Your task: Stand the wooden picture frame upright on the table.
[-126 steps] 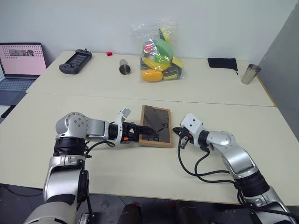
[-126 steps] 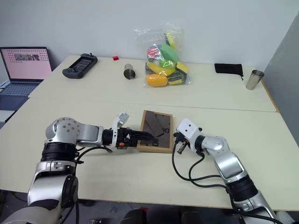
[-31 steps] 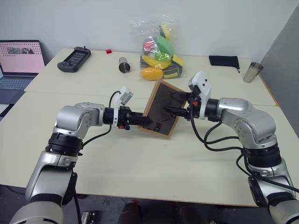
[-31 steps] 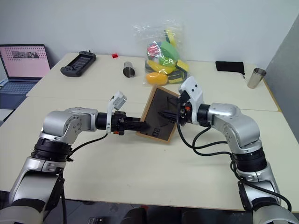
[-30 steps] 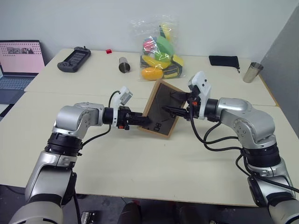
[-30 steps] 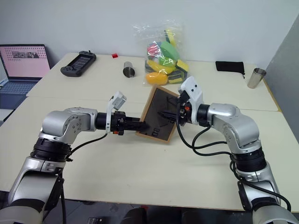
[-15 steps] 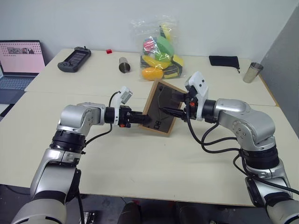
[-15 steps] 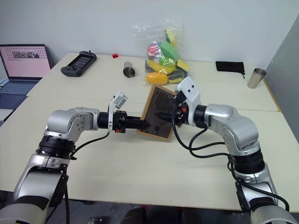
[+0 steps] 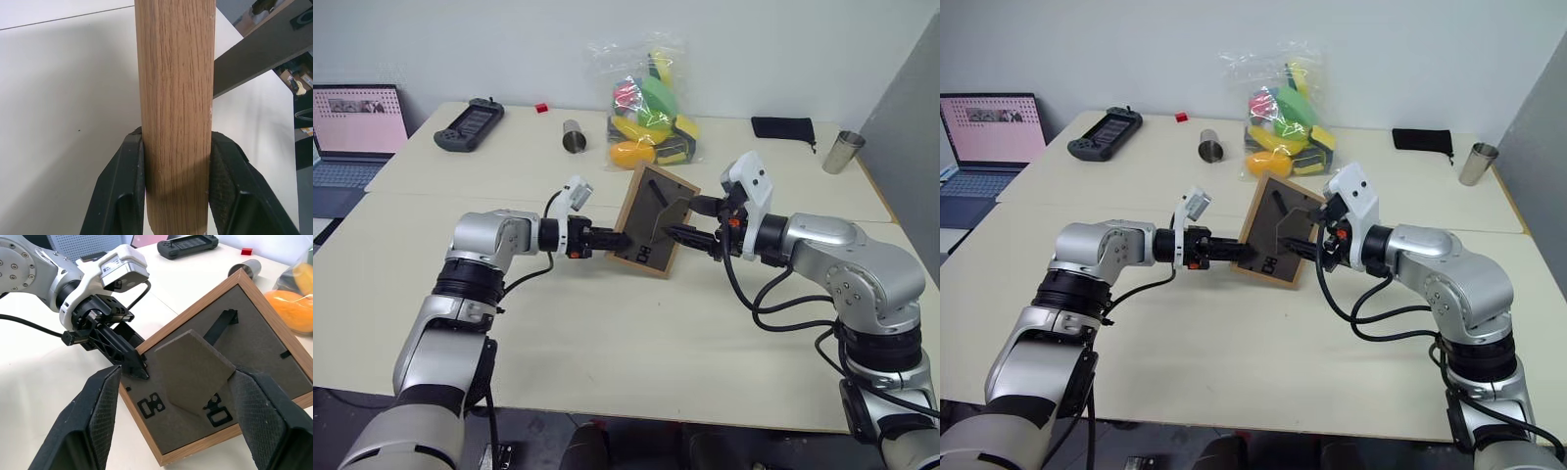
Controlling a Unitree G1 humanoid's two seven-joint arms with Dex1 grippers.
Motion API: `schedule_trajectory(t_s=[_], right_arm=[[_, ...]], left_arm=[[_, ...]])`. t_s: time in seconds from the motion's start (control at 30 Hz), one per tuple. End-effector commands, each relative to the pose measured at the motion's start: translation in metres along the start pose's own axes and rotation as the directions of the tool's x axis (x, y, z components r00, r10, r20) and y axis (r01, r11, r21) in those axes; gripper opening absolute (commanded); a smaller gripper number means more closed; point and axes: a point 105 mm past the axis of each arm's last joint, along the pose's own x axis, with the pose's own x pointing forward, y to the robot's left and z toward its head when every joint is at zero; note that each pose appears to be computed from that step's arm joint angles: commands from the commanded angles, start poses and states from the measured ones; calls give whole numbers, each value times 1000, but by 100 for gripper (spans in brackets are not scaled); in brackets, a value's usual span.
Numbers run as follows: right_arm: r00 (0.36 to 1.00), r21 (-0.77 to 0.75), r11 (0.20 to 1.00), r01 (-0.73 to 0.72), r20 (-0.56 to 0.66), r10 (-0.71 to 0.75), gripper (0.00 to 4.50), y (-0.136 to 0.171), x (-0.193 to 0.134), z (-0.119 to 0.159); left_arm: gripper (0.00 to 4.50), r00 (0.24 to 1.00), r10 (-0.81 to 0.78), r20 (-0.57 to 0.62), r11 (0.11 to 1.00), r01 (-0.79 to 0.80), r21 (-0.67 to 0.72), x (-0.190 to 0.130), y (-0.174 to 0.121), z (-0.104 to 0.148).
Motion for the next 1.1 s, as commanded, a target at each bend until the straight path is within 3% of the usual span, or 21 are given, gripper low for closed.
schedule_trajectory(t_s=[0.03, 0.27, 0.33, 0.53, 0.67, 0.9, 1.1], right_arm=[[999, -71, 997, 33, 38, -30, 351, -5, -3, 12], [994, -307, 946, 107, 46, -97, 351, -17, -10, 16], [990, -416, 898, 143, 61, -130, 351, -23, -15, 17], [980, -686, 701, 192, 97, -174, 351, -36, -28, 4], [981, -854, 488, 179, 118, -153, 351, -38, -34, -12], [990, -946, 296, 134, 112, -89, 351, -43, -33, -41], [989, -962, 232, 144, 131, -71, 351, -51, -29, -51]], left_arm=[[132, 998, -38, 54, 997, 34, 69, -6, -13, 26], [132, 998, -30, 63, 999, 28, 20, -11, -11, 25], [132, 997, -26, 78, 1000, 27, -11, -13, -10, 28], [132, 991, -60, 123, 980, 82, -181, -22, -19, 39], [132, 988, -81, 133, 946, 119, -302, -30, -27, 43], [132, 975, -211, 68, 891, 221, -396, -36, -60, 30], [132, 966, -249, 66, 880, 254, -401, -40, -67, 27]])
